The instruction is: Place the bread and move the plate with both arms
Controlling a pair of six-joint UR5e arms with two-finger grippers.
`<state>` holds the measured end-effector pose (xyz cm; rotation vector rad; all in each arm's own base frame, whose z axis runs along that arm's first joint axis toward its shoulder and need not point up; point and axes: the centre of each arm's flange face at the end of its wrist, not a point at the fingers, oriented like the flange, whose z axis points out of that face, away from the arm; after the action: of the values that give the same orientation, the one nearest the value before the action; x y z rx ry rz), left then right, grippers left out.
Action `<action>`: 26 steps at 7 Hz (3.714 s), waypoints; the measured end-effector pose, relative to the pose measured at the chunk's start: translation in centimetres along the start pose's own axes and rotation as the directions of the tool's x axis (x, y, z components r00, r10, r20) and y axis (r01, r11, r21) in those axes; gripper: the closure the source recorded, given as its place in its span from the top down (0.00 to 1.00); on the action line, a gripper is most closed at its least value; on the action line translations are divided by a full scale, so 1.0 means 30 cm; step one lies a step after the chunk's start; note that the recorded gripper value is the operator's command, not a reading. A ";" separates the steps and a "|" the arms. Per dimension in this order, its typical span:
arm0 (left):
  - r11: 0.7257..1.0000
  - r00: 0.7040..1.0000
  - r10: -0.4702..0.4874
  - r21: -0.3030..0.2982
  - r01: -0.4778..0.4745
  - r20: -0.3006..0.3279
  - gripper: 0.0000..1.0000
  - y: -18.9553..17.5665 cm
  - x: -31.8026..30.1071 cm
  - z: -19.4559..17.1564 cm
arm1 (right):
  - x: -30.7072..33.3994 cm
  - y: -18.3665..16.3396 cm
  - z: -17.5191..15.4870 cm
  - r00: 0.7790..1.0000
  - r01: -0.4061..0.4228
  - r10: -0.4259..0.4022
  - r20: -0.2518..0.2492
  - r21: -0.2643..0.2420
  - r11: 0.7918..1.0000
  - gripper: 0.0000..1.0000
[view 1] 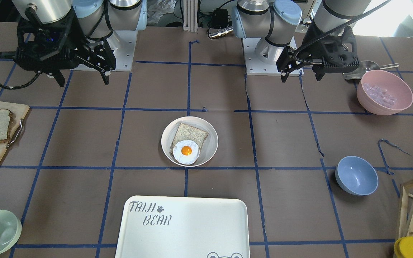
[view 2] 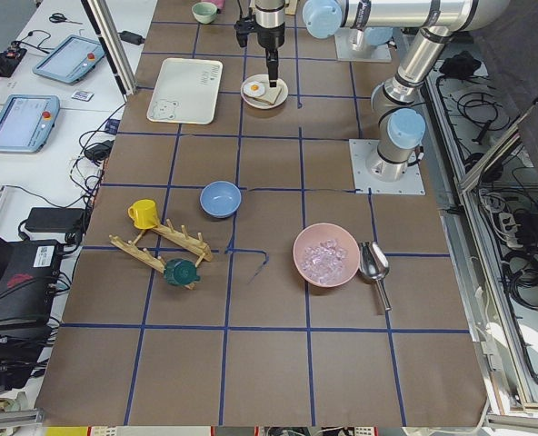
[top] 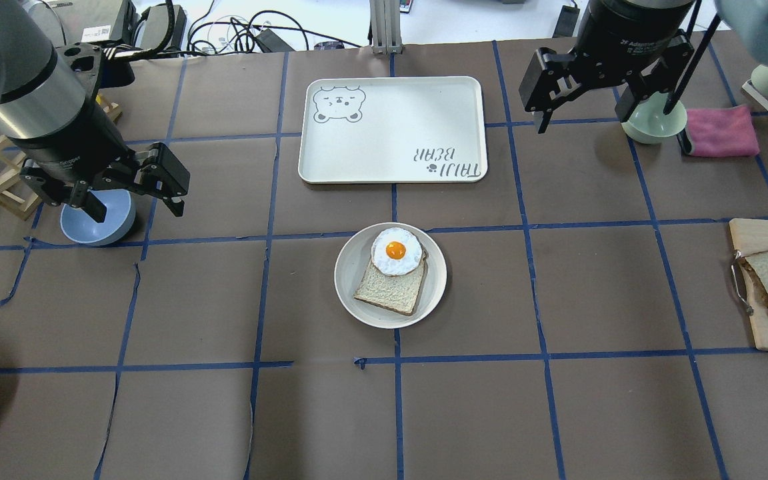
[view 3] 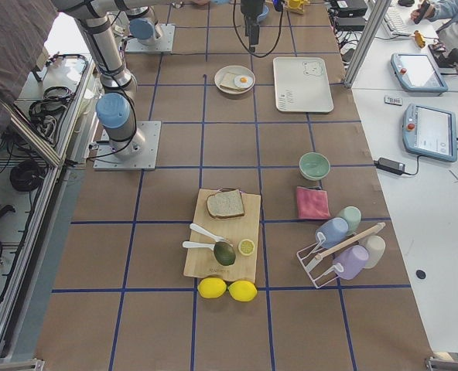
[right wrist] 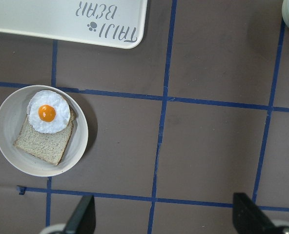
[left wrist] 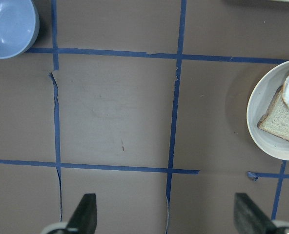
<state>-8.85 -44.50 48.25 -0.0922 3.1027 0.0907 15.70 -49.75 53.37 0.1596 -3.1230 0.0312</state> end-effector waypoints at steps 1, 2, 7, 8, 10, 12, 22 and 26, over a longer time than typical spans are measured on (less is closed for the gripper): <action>1.000 1.000 0.000 -0.001 0.000 0.010 1.00 0.000 -0.004 0.001 | 0.002 -0.001 0.002 1.000 -0.001 0.001 -0.001 -0.002 1.000 1.00; 1.000 1.000 0.001 0.000 -0.001 0.014 1.00 0.000 -0.005 0.001 | 0.003 -0.001 0.003 1.000 -0.001 0.001 -0.001 -0.003 1.000 1.00; 1.000 1.000 0.001 -0.007 -0.001 0.016 1.00 -0.010 -0.006 0.012 | 0.003 -0.003 0.006 1.000 0.004 -0.004 0.002 -0.003 1.000 1.00; 1.000 1.000 0.001 -0.006 0.000 0.016 1.00 -0.013 -0.007 0.013 | 0.003 -0.004 0.007 1.000 0.007 -0.007 0.002 -0.004 1.000 1.00; 1.000 1.000 0.000 -0.002 0.000 0.015 1.00 -0.018 -0.007 0.014 | 0.001 -0.003 0.006 1.000 0.010 -0.010 0.002 -0.003 1.000 1.00; 1.000 1.000 0.000 -0.002 0.000 0.016 1.00 -0.020 -0.007 0.015 | 0.004 -0.006 0.011 1.000 0.010 -0.010 0.004 -0.004 1.000 1.00; 1.000 1.000 -0.001 0.007 0.001 0.010 1.00 -0.023 -0.007 0.008 | 0.708 0.035 0.469 0.996 -0.053 0.041 -0.078 -0.161 0.985 1.00; 1.000 0.999 0.004 0.020 -0.003 -0.032 1.00 -0.001 0.012 -0.019 | 1.197 0.307 1.012 0.997 0.057 -0.061 -0.052 -0.081 0.995 0.99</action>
<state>-9.24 -44.60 48.80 -0.0882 3.1355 0.0592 -21.38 -44.86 23.41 0.2454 -3.0570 -0.0880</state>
